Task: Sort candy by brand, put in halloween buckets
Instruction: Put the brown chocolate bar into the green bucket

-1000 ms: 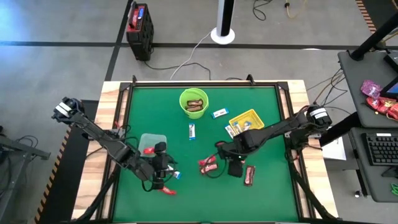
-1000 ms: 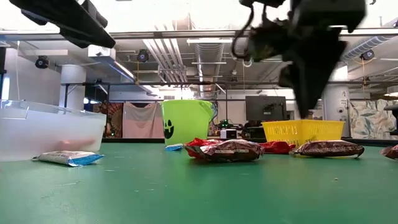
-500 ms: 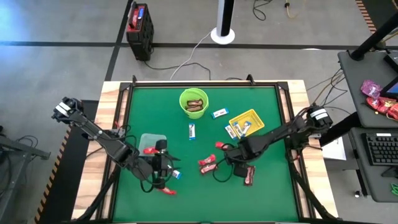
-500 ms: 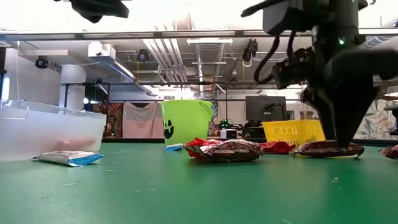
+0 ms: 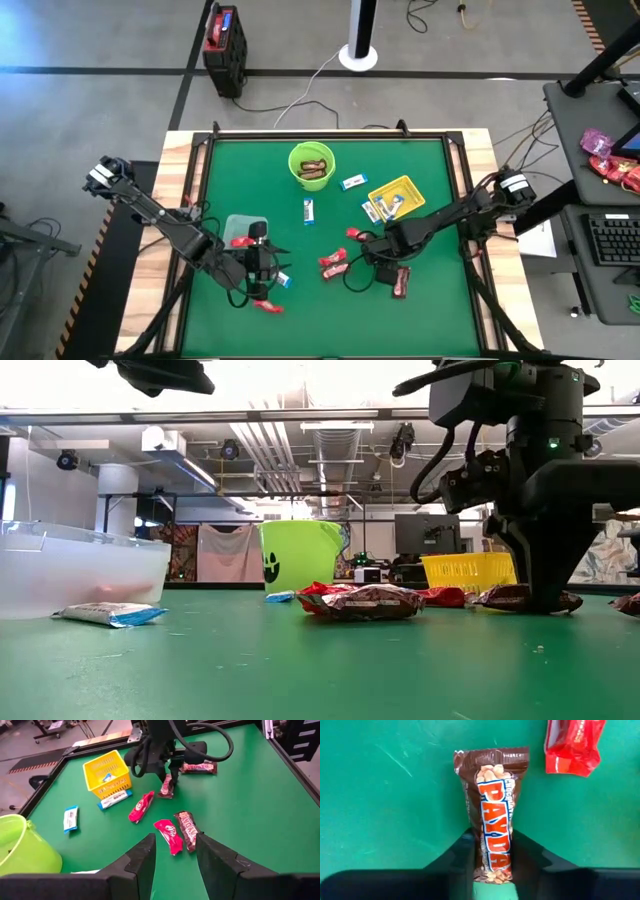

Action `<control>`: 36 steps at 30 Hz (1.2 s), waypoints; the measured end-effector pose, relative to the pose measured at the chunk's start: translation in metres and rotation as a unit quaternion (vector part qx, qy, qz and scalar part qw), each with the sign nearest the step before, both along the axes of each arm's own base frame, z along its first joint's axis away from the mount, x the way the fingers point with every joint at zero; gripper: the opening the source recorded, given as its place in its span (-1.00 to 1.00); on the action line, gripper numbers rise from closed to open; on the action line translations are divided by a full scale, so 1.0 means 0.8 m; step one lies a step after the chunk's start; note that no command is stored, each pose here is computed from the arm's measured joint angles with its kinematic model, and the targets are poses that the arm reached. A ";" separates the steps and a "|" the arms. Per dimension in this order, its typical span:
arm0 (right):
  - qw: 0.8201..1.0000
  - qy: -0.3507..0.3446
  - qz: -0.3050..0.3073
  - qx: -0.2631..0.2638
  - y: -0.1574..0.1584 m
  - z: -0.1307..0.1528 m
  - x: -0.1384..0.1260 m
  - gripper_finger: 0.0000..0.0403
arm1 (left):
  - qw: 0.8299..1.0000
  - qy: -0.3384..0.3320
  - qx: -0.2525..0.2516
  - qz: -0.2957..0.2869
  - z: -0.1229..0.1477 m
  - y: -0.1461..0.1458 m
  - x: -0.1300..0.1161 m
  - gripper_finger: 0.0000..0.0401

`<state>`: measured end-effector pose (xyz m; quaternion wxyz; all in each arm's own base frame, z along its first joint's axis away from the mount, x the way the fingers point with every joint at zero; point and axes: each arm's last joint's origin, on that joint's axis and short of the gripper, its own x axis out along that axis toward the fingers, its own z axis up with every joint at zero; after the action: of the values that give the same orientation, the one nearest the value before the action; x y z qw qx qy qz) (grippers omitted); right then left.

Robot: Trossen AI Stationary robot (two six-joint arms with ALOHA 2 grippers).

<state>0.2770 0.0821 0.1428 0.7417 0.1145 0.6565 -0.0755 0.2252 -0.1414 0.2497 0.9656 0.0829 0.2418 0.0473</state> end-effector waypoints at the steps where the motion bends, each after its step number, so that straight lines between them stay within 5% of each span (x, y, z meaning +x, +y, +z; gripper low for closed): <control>1: 1.000 -0.001 0.003 0.002 0.001 0.001 0.001 -0.62 | 1.000 0.002 0.001 0.000 0.000 0.000 0.000 -0.38; 11: 0.993 -0.093 0.052 0.057 0.007 0.065 0.032 -0.64 | 1.000 0.005 0.016 0.014 0.005 0.008 -0.009 -0.38; 15: 0.979 -0.189 0.078 0.001 -0.014 0.108 0.064 -0.68 | 0.999 -0.003 0.033 0.040 0.013 0.016 -0.017 -0.38; 21: 0.933 -0.335 0.080 -0.100 -0.084 0.160 0.107 -0.67 | 0.995 -0.019 0.055 0.076 0.023 0.023 -0.024 -0.38; 29: 0.856 -0.484 -0.029 -0.180 -0.198 0.193 0.126 -0.67 | 0.993 -0.028 0.065 0.093 0.029 0.029 -0.029 -0.38; 33: 0.848 -0.489 -0.056 -0.196 -0.233 0.180 0.134 -0.67 | 0.993 -0.030 0.067 0.097 0.029 0.029 -0.030 -0.38; 36: 0.859 -0.468 -0.071 -0.194 -0.250 0.158 0.140 -0.67 | 0.992 -0.030 0.070 0.100 0.029 0.030 -0.030 -0.38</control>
<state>0.3891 -0.1177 0.2692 0.9615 0.0366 0.1940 -0.1910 0.2009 -0.1176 0.2732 0.9547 0.1245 0.2158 0.1629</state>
